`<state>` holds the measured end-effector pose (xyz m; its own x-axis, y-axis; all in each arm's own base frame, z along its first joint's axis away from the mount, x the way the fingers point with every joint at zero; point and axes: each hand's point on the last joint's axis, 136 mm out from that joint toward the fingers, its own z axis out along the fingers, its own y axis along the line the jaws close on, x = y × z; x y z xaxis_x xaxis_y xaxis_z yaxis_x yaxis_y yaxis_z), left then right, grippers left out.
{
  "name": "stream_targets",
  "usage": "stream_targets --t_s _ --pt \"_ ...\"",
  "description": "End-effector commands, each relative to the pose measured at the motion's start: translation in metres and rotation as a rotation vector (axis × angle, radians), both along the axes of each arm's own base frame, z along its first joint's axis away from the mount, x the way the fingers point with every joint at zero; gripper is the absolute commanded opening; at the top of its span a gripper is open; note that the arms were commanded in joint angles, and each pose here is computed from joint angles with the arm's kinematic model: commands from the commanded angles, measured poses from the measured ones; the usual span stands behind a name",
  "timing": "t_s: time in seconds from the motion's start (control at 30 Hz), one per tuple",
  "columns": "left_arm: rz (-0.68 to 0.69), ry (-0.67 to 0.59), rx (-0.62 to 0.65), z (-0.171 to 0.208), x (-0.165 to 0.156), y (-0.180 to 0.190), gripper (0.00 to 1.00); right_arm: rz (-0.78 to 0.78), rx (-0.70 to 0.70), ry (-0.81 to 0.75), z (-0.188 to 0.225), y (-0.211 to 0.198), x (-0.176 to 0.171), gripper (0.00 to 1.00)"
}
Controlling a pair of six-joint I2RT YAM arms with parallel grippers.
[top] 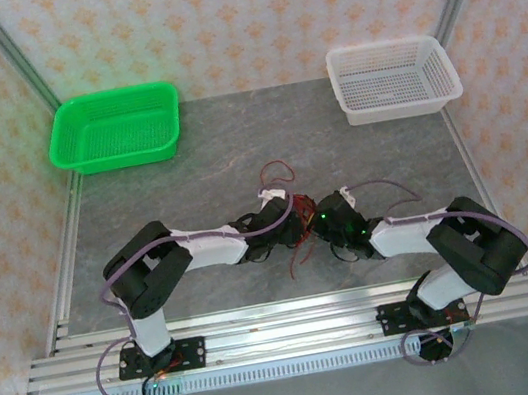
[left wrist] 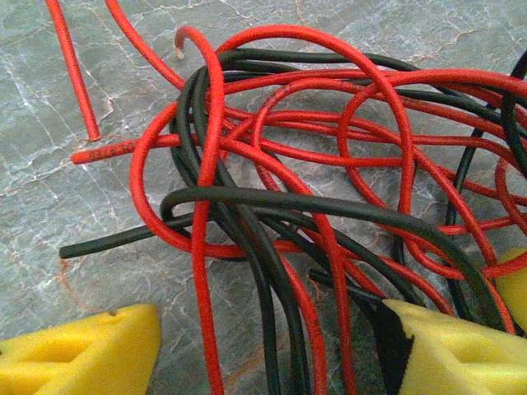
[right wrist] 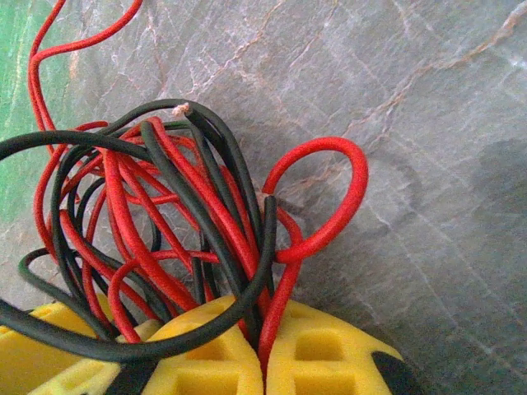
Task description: Untangle the cables
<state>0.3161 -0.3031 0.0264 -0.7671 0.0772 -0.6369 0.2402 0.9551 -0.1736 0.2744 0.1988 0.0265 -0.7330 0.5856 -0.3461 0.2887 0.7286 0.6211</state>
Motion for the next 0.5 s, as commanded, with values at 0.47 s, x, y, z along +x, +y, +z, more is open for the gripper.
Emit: stream_targets --t_s 0.47 --pt "0.224 0.08 0.314 -0.044 -0.016 0.089 0.58 -0.012 -0.215 -0.015 0.006 -0.034 -0.004 0.0"
